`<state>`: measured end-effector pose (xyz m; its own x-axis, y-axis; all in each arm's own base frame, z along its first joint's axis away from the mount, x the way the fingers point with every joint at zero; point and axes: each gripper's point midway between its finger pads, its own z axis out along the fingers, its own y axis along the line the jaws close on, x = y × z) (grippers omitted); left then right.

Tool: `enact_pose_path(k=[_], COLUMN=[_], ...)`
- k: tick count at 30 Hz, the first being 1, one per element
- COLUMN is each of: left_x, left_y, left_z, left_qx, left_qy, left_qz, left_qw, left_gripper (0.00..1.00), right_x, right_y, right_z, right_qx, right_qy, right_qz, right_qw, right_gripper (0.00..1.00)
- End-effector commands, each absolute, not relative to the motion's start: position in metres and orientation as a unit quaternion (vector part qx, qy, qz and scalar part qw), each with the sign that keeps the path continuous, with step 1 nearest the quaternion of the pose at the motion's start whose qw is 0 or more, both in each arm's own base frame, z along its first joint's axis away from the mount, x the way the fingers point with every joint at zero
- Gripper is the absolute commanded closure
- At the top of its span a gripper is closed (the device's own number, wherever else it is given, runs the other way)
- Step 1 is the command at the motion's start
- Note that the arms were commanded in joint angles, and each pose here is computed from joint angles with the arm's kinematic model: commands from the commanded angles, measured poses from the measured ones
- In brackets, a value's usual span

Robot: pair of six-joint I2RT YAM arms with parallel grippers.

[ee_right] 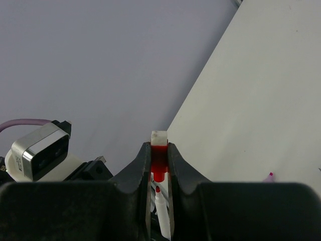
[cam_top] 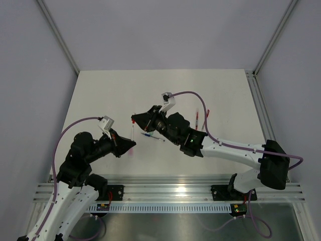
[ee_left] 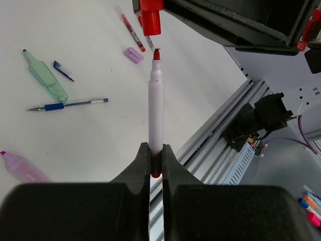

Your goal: Insert the pens into the pen caps

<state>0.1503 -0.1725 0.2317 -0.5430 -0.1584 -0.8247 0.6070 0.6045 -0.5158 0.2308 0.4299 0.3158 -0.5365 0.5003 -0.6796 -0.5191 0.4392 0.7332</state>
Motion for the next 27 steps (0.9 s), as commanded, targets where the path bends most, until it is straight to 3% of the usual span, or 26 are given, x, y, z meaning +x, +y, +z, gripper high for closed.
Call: enact_pose_path(k=[1,27], left_x=[0.1513,0.1501], left_y=[-0.1758,-0.1748], left_z=[0.2417,0.2436], left_qx=[0.153,0.152], left_qy=[0.756,0.753], left_qz=[-0.432,-0.433], left_qw=[0.468,0.473], left_gripper=[1.00,1.00], right_x=[0.2276,0.2205], right_y=[0.4332,0.4383], right_z=[0.3318,0.3270], right_qx=[0.000,-0.011], right_qy=[0.684,0.689], right_qz=[0.543,0.534], right_qw=[0.487,0.490], right_gripper=[1.00,1.00])
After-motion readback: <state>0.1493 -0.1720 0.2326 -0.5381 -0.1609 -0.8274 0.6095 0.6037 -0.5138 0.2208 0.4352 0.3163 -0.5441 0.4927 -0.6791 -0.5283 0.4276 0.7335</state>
